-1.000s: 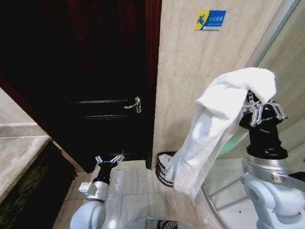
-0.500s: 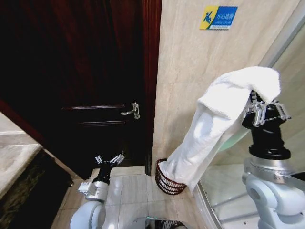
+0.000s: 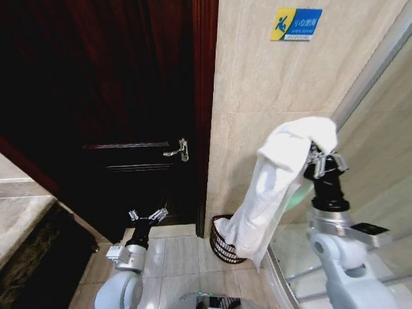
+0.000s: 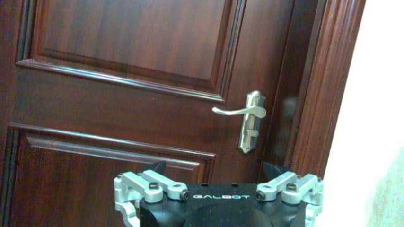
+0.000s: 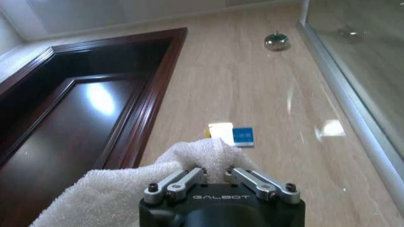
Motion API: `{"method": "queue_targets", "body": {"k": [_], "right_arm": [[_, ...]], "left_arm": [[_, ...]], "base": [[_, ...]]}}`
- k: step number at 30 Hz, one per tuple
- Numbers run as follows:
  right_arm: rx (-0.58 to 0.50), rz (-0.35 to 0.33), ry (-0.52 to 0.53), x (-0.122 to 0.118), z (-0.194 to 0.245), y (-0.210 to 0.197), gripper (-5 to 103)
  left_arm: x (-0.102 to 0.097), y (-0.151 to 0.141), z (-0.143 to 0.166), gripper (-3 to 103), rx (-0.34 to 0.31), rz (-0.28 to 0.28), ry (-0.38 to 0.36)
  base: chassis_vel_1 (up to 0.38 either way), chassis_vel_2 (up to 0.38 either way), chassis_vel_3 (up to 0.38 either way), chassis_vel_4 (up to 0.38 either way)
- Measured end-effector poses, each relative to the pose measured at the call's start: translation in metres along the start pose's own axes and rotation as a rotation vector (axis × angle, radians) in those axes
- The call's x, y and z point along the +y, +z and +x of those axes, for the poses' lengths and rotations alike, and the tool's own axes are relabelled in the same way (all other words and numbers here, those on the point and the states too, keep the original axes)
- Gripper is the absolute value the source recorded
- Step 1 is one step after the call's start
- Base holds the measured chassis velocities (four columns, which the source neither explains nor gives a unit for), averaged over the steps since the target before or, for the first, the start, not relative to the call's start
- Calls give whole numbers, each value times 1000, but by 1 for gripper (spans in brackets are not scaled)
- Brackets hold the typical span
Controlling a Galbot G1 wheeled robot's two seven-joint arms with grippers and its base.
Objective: Discard the used towel into the hamper.
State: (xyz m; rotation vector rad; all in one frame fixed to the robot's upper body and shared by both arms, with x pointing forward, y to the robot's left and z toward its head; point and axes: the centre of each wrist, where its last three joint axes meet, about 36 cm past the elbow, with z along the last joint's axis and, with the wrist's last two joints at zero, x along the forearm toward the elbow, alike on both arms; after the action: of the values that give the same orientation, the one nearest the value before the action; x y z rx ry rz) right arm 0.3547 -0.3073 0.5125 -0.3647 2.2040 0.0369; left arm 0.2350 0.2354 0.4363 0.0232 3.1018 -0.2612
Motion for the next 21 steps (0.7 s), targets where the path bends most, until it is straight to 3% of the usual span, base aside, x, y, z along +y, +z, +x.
{"method": "queue_targets", "body": {"k": [12,21], "right_arm": [[38,-4,47,-12,16,44,7],[61,-27,81,-5,27,50,7]], "left_arm": [[0,0,0,100,0,0,0],[0,0,0,100,0,0,0]], "base": [[0,0,0,0],[0,0,0,0]]}}
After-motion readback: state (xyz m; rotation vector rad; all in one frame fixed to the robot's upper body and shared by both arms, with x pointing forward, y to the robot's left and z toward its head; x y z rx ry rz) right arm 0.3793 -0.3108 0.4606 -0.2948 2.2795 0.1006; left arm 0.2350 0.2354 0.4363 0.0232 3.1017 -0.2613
